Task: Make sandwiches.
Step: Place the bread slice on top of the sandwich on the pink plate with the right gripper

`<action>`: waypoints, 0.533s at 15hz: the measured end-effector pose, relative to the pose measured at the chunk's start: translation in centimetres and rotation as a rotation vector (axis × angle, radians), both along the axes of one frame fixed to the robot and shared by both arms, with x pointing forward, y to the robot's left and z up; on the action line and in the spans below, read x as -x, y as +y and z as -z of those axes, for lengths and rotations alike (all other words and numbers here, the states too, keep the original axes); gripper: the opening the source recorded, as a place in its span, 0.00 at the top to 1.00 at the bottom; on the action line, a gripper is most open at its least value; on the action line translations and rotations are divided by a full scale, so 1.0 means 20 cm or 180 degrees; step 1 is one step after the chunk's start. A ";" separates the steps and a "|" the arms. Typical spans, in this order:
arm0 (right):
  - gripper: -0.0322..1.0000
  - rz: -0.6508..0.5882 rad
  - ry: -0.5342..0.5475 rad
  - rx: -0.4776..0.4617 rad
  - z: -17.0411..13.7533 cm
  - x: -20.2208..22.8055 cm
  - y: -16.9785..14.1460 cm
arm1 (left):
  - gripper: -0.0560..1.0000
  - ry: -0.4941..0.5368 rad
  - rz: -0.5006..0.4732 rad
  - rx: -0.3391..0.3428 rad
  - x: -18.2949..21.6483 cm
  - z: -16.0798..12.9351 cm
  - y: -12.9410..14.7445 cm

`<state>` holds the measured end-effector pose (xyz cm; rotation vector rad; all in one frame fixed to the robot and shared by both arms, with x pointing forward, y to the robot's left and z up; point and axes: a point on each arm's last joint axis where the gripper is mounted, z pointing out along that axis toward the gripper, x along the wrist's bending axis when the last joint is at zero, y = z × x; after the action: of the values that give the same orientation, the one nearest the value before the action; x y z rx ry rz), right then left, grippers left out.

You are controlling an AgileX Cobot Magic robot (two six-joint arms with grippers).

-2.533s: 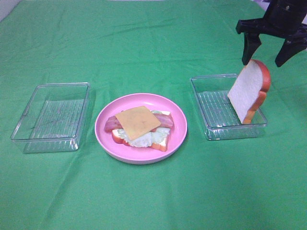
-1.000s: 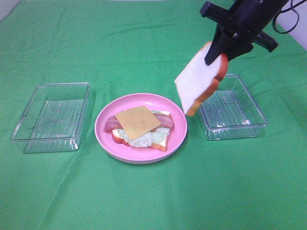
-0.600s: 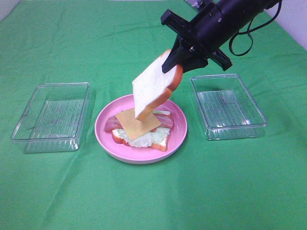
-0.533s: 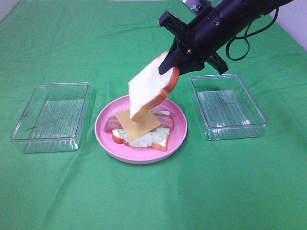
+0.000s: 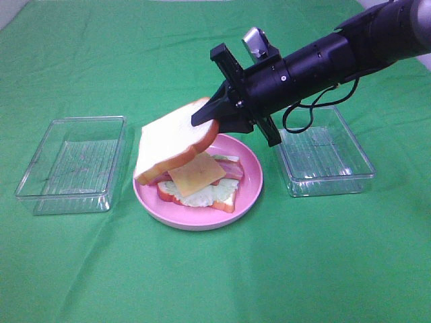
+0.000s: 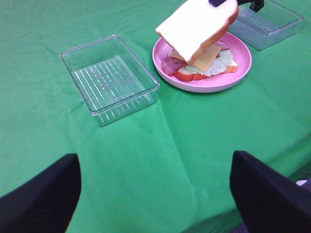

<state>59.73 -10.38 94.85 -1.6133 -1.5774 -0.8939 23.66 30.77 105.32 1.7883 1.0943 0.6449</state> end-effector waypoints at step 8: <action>0.78 0.0188 0.0111 0.0073 0.13 -0.03 0.03 | 0.20 0.0000 0.0000 0.0000 0.00 0.00 0.00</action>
<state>60.36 -9.75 92.16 -1.6905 -1.5281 -0.8768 23.66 30.77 105.32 1.7883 1.0943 0.6449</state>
